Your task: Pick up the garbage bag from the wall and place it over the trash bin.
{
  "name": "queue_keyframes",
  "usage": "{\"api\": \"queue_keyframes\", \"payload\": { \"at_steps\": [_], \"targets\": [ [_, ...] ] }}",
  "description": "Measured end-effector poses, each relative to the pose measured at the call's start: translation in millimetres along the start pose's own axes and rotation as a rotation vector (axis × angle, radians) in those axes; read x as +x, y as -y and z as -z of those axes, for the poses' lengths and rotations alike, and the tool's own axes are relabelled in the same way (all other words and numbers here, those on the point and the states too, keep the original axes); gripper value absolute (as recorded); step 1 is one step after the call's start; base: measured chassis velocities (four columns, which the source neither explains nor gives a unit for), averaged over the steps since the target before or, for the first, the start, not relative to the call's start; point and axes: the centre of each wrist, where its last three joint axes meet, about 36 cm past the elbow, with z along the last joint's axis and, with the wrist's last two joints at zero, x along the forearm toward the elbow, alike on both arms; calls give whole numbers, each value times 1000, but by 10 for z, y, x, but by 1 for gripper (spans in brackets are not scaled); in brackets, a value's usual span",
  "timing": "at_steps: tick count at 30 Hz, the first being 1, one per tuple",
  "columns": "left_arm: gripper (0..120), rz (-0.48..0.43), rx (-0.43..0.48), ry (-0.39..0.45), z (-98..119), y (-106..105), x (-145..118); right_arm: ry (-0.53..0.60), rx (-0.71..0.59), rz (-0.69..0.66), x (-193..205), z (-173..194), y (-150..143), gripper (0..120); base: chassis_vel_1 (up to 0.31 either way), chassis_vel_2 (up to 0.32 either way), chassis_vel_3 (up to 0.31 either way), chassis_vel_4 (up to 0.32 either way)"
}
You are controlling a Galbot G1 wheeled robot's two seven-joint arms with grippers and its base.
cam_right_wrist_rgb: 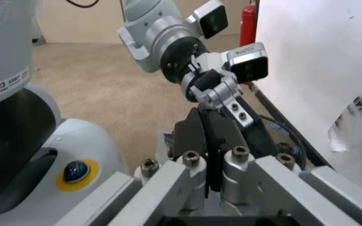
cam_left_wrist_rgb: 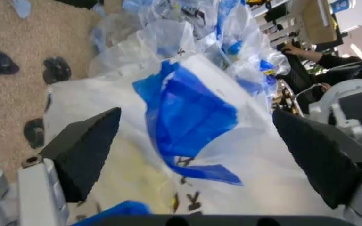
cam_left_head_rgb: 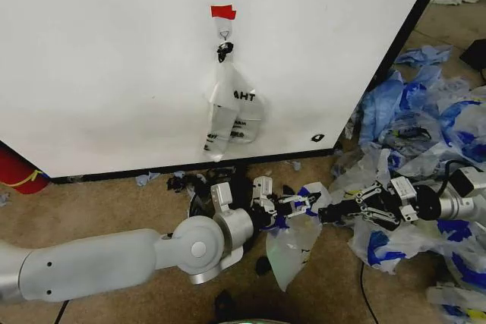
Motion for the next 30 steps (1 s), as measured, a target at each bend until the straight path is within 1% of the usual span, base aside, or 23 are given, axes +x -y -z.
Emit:
{"api": "queue_keyframes", "payload": {
  "at_steps": [9,11,17,22,26,30],
  "targets": [
    [96,39,-16,-9,31,-119,-1,-9,12,22,49,24,15,0,0,0,0,0],
    [96,59,-26,-4,63,-183,0,-28,19,51,80,67,24,0,0,0,0,0],
    [96,79,-38,-2,142,-252,61,-64,30,71,235,131,87,0,0,0,0,0],
    [96,80,-32,-31,98,-290,106,-75,49,73,282,246,136,0,0,0,0,0],
    [96,75,-30,-63,43,-322,127,-74,61,100,227,350,133,0,0,0,0,0],
    [96,77,-33,-74,51,-336,157,-79,71,123,212,427,130,0,0,0,0,0]
  ]
}}
